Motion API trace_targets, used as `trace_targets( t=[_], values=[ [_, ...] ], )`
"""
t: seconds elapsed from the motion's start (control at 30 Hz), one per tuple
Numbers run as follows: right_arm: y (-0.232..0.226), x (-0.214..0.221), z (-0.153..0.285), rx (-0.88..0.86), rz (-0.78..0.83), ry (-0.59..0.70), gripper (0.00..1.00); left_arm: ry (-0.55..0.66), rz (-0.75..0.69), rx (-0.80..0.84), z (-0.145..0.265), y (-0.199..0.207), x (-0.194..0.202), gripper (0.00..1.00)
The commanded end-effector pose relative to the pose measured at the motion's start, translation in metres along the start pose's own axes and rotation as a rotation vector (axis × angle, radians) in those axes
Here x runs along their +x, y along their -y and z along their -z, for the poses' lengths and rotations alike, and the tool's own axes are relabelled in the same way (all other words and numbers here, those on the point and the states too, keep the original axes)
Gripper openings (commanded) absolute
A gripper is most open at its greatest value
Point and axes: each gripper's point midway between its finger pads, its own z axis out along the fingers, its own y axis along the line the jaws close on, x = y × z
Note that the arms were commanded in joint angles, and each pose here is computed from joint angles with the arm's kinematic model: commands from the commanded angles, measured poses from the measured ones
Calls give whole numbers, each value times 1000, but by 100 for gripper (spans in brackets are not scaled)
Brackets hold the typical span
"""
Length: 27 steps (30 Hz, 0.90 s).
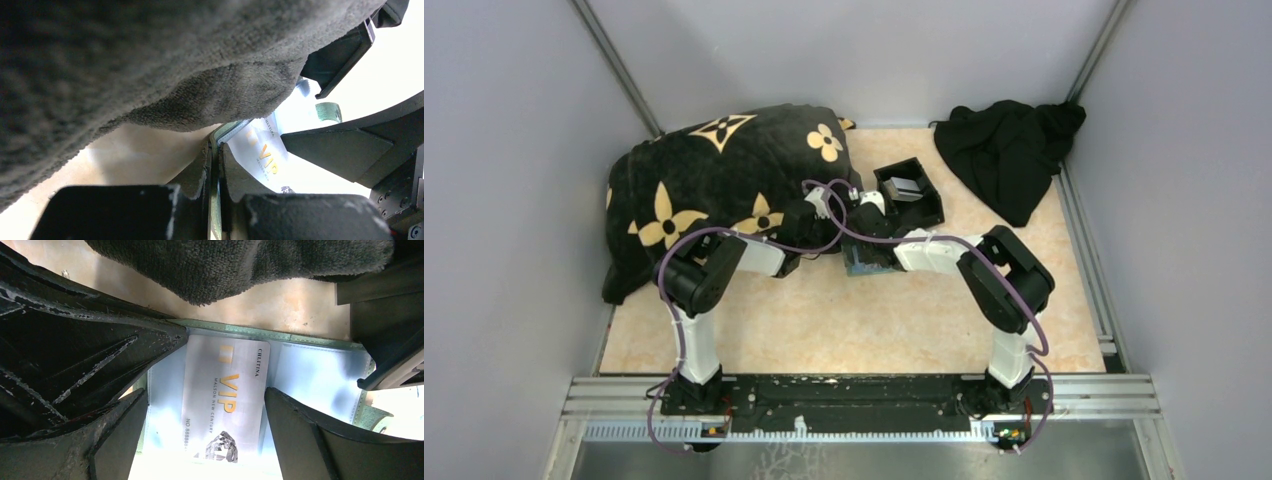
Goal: Put the credit cards into the card holder
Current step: Insert the credit card into the card holder.
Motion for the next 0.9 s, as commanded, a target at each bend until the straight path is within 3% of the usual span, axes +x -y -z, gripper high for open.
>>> trace_targets(
  t=[0.0,0.2,0.6,0.87],
  values=[
    [-10,86,-13,-18,-12,-260,89,-605,194,-160,59,-48,185,9],
    [-11,96,-17,0,-2,-285,90,-604,222,-125,60,-44,189,10],
    [-14,102,-17,5,8,-288,82,-605,263,-91,62,-40,192,10],
    [-13,103,-17,12,7,-287,81,-540,337,-85,74,-44,179,23]
  ],
)
